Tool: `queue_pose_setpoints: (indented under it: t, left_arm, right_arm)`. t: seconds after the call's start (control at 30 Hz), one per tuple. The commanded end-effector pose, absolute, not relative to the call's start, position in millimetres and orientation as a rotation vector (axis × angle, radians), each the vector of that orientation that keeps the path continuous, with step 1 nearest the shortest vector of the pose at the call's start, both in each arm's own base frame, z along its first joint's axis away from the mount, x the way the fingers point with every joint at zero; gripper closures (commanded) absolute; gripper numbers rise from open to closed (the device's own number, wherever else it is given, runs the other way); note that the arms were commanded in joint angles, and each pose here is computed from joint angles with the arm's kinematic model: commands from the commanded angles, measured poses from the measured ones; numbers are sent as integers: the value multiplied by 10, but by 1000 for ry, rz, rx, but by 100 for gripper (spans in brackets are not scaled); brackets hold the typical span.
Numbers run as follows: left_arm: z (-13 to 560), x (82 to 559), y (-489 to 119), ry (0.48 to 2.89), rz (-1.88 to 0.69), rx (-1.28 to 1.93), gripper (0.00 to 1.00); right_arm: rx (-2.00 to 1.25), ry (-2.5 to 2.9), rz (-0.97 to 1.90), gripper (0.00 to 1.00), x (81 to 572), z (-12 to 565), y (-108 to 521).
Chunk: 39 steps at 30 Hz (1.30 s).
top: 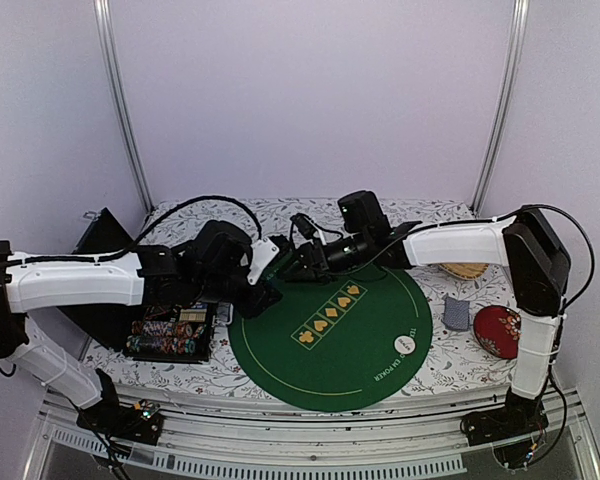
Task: Distribute texas hold em gaming equipment
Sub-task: Pass from the left arm to the right
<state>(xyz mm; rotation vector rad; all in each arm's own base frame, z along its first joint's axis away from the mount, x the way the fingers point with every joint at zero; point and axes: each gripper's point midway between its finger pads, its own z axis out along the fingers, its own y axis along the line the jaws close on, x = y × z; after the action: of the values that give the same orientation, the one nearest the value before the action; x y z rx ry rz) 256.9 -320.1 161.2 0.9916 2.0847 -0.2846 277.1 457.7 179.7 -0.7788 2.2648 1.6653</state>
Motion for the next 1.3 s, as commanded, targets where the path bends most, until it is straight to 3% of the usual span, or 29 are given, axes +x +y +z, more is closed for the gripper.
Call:
queue_pose_setpoints:
  t: [0.0, 0.37, 0.63, 0.7, 0.8, 0.87, 0.93, 1.03, 1.1, 1.13, 1.27]
  left_arm:
    - [1774, 2658, -3324, 2003, -268, 992, 68]
    - [1640, 2718, -3309, 2025, -202, 1000, 68]
    - [1632, 2754, -3322, 2025, -187, 992, 68]
    - [1639, 2760, -3319, 2023, -187, 988, 68]
    - [1617, 2756, -3309, 2026, -184, 990, 68]
    - [1580, 2743, -3291, 2040, -179, 994, 67]
    - [1527, 2729, -3246, 2065, -166, 991, 56]
    - [1460, 2735, -3109, 2115, -134, 936, 21]
    - [1435, 2736, -2993, 2160, -159, 885, 7]
    - [1417, 2735, -2930, 2188, -189, 859, 2]
    - [1462, 2760, -2566, 2261, -322, 704, 2]
  right_arm:
    - [-825, 2233, 1741, 54, 2718, 1847, 4731]
    - [-894, 2281, 1807, 68, 2603, 1689, 4862]
    - [-914, 2318, 1794, 68, 2562, 1554, 4894]
    - [-913, 2328, 1795, 75, 2555, 1515, 4900]
    - [-908, 2333, 1789, 96, 2565, 1501, 4903]
    - [-898, 2340, 1764, 98, 2594, 1499, 4900]
    - [-878, 2353, 1716, 98, 2653, 1471, 4887]
    - [-822, 2371, 1662, 98, 2814, 1369, 4826]
    - [-767, 2386, 1677, 98, 2943, 1262, 4796]
    - [-737, 2394, 1695, 98, 2996, 1201, 4798]
    - [-708, 2424, 1714, 98, 3097, 958, 4978]
